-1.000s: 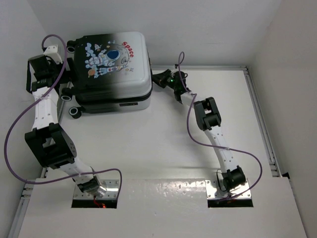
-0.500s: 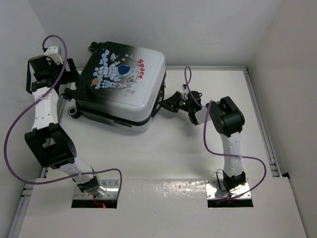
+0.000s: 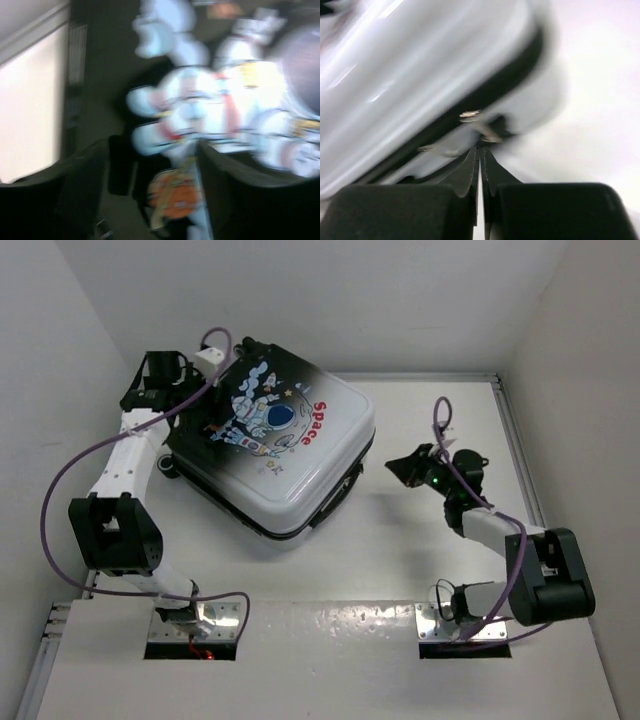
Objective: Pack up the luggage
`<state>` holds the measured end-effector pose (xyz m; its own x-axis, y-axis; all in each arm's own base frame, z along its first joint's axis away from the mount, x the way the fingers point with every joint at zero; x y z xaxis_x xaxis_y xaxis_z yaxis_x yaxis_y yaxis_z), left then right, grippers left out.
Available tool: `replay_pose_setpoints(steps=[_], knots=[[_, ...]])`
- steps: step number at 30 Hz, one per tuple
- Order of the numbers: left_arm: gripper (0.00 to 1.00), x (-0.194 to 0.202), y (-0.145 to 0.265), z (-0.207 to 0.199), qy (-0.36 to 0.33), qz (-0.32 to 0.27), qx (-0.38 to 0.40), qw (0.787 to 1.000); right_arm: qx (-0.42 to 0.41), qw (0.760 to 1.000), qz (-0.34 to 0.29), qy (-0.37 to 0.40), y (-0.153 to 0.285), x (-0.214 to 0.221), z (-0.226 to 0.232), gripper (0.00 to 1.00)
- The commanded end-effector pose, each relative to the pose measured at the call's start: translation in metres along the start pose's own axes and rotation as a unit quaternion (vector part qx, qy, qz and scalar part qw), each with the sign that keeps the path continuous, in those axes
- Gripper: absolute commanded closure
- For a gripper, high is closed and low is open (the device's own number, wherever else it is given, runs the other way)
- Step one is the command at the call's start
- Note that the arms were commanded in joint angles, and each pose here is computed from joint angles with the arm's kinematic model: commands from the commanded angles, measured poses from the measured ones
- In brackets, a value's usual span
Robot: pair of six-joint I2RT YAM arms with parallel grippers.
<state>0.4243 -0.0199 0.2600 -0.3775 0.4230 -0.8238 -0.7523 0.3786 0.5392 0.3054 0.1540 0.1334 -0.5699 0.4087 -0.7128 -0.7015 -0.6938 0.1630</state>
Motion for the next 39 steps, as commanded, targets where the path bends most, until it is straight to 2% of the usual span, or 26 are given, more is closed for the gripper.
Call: replay_pose_setpoints(steps=[1,2,4,8,10,13,15,17,20,23,29,33,36,37,39], knots=[[0.31,-0.031,0.02,-0.037,-0.104,-0.028,0.032,0.994,0.079,0.996,-0.004,0.046,0.02,-0.018,-0.039,1.0],[0.34,-0.03,0.012,-0.051,-0.123,-0.018,0.039,0.991,0.09,0.994,-0.021,0.052,0.02,-0.041,-0.043,1.0],[0.37,-0.02,0.006,-0.066,-0.14,0.0,0.049,0.989,0.121,0.992,0.0,0.033,0.014,-0.041,-0.059,1.0],[0.38,-0.008,-0.005,-0.091,-0.155,0.02,0.072,0.985,0.086,0.996,0.003,0.013,-0.01,-0.048,-0.05,1.0],[0.38,0.0,-0.008,-0.098,-0.15,0.029,0.082,0.985,0.063,0.998,0.019,-0.023,-0.021,-0.044,-0.043,0.96],[0.38,0.009,-0.012,-0.108,-0.143,0.043,0.089,0.985,0.016,0.997,0.042,-0.055,-0.031,-0.039,-0.023,0.84],[0.37,0.007,-0.013,-0.111,-0.142,0.039,0.09,0.985,-0.016,0.995,0.072,-0.063,-0.034,-0.024,-0.013,0.79],[0.37,0.005,-0.012,-0.115,-0.14,0.035,0.092,0.985,-0.043,0.994,0.085,-0.056,-0.035,-0.015,-0.005,0.79],[0.36,0.003,-0.013,-0.114,-0.136,0.03,0.089,0.986,-0.062,0.993,0.098,-0.014,-0.037,-0.004,0.002,0.76],[0.36,0.001,-0.013,-0.115,-0.132,0.025,0.091,0.987,-0.074,0.99,0.104,0.061,-0.04,0.004,0.003,0.69],[0.35,0.004,-0.019,-0.115,-0.126,0.029,0.093,0.987,-0.055,0.978,0.099,0.173,-0.048,0.009,-0.012,0.64],[0.35,0.005,-0.019,-0.112,-0.124,0.03,0.089,0.988,-0.017,0.973,0.086,0.216,-0.046,0.0,-0.027,0.61],[0.35,0.007,-0.022,-0.112,-0.123,0.034,0.091,0.988,-0.018,0.969,0.091,0.231,-0.039,-0.001,-0.033,0.52],[0.35,0.007,-0.022,-0.112,-0.123,0.034,0.091,0.988,-0.039,0.966,0.092,0.238,-0.037,-0.002,-0.03,0.46],[0.35,0.006,-0.024,-0.111,-0.123,0.034,0.091,0.988,-0.047,0.962,0.091,0.252,-0.035,0.001,-0.033,0.43]])
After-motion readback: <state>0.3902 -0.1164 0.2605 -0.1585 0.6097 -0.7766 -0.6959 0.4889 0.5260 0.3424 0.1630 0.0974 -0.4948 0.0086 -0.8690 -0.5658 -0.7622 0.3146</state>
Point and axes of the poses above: each gripper's point midway between its finger pads, its own y axis back along the fingers, its own z axis along the line the jaws close on, x = y × z, the point moved 3 cm from there along y, back along the fingers, and after that the axes turned 9 degrees about -y, right-handed, at the moved point
